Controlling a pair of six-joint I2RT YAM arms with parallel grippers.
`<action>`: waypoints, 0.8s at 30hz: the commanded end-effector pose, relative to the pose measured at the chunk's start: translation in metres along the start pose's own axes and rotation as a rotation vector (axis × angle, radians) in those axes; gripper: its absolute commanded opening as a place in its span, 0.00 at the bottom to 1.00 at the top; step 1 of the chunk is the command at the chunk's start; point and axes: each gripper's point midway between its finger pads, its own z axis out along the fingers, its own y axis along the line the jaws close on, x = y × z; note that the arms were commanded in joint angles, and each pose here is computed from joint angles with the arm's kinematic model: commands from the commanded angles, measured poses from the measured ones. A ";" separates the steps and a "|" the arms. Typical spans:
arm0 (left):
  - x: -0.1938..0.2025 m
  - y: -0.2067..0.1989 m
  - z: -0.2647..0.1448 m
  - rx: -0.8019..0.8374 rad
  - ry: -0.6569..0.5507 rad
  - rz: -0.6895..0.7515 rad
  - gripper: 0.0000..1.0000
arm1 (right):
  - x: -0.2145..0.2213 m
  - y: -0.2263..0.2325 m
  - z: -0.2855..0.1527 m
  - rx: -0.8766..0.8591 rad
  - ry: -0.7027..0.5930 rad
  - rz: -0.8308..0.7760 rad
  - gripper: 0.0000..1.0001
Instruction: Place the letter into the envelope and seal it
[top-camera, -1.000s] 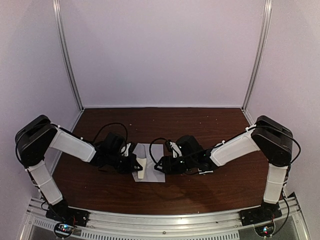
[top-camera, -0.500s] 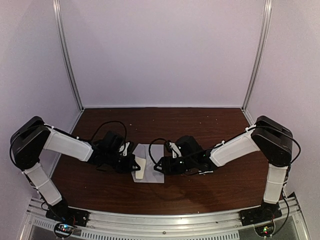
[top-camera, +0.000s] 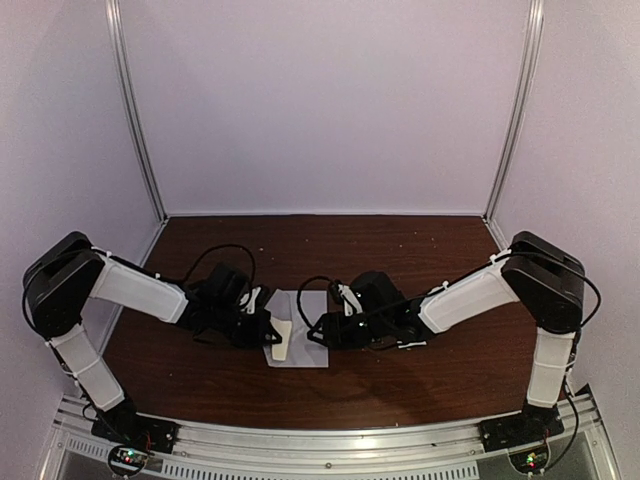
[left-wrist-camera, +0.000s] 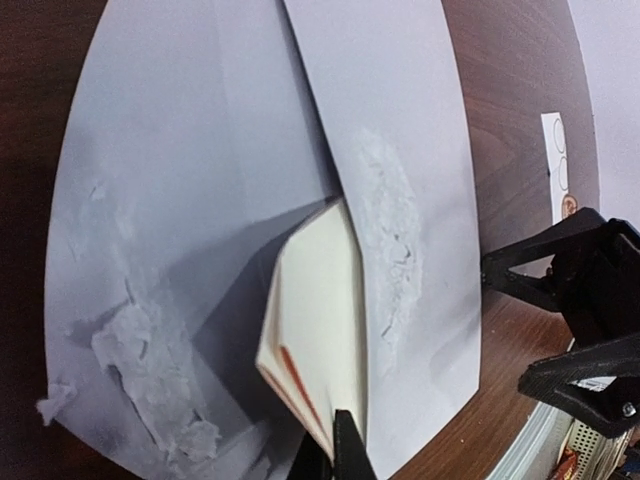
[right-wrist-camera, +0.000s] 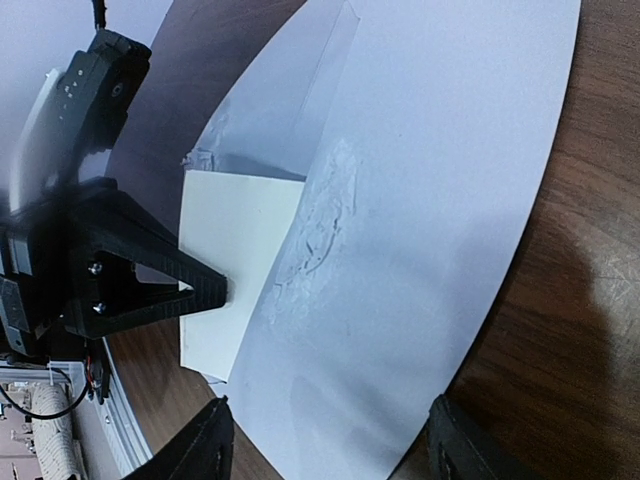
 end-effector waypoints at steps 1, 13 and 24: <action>-0.005 -0.022 0.009 0.083 0.003 0.046 0.00 | 0.025 -0.020 0.011 0.061 0.078 0.021 0.67; -0.009 -0.029 0.019 0.107 -0.004 0.045 0.00 | 0.026 -0.018 0.014 0.051 0.080 0.020 0.67; -0.009 -0.045 0.029 0.134 0.011 0.089 0.00 | 0.025 -0.017 0.017 0.047 0.081 0.020 0.67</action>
